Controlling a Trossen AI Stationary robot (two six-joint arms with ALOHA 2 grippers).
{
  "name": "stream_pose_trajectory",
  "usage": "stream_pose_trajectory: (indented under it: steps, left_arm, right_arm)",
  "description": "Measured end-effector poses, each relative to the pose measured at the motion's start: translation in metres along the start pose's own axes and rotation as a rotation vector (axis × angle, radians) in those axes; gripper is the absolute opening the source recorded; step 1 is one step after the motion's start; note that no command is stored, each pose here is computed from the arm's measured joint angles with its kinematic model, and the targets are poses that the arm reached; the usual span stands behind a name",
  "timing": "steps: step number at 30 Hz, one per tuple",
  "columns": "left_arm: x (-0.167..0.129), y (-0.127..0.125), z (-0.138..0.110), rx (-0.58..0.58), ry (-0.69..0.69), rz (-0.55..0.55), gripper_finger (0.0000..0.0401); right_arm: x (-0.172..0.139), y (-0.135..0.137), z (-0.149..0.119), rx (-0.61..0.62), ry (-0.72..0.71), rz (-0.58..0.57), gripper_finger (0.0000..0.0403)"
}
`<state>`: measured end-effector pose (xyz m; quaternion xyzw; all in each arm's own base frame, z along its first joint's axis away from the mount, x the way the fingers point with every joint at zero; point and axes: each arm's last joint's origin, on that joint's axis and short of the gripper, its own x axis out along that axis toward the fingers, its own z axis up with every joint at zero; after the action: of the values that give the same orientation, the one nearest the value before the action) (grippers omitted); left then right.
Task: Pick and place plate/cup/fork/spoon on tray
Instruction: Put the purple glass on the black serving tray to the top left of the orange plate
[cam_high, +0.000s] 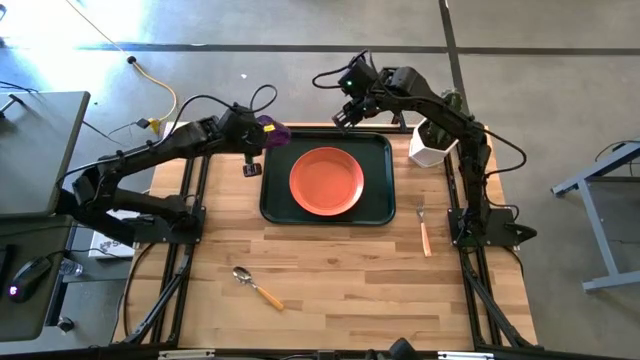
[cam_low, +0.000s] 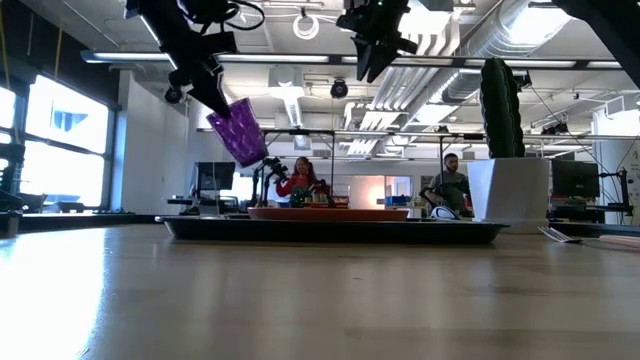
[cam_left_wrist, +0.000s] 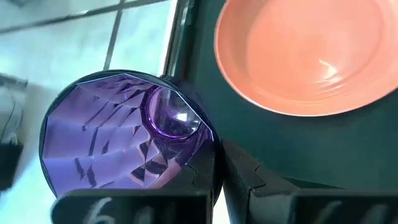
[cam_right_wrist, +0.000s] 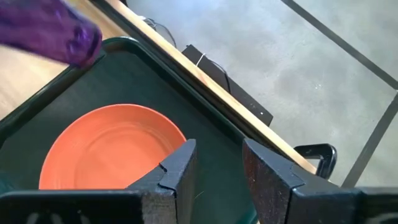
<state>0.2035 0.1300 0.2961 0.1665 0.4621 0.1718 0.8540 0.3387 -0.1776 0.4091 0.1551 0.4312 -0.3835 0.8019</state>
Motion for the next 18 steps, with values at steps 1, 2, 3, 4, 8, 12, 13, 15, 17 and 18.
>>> stream_pose_trajectory:
  steps: [1,2,3,4,8,12,13,15,17,18]
  left_arm:
    - [0.002,-0.001,0.001,0.018,-0.005,-0.013,0.0005]
    - [0.005,-0.001,0.002,0.031,-0.004,-0.022,0.0005]
    - [0.007,-0.001,0.004,0.038,-0.002,-0.032,0.0005]
    - [0.009,0.000,0.006,0.040,0.005,-0.038,0.0005]
    - [0.011,0.010,0.022,0.029,0.010,-0.044,0.0005]
    - [0.018,0.019,0.030,0.023,0.076,-0.079,0.0005]
    - [0.021,0.020,0.031,0.022,0.092,-0.089,0.0005]
    - [0.028,0.022,0.032,0.018,0.122,-0.114,0.0005]
    - [0.036,0.023,0.032,0.013,0.150,-0.149,0.0005]
    - [0.041,0.023,0.033,0.008,0.157,-0.160,0.0005]
  right_arm:
    - [0.000,-0.001,0.000,0.003,0.000,-0.002,0.0124]
    - [0.000,-0.003,0.001,0.006,0.001,-0.003,0.0124]
    - [0.001,-0.004,0.001,0.003,0.001,-0.005,0.0124]
    - [0.001,-0.005,0.001,-0.002,0.002,-0.006,0.0124]
    - [0.001,-0.007,0.002,-0.015,0.002,-0.009,0.0124]
    - [0.001,-0.007,0.002,-0.035,0.003,-0.006,0.0124]
    - [0.001,-0.007,0.002,-0.038,0.003,-0.006,0.0124]
    - [0.001,-0.007,0.002,-0.041,0.004,-0.006,0.0124]
    - [0.001,-0.007,0.002,-0.041,0.004,-0.006,0.0124]
    - [0.001,-0.007,0.001,-0.042,0.004,-0.006,0.0124]
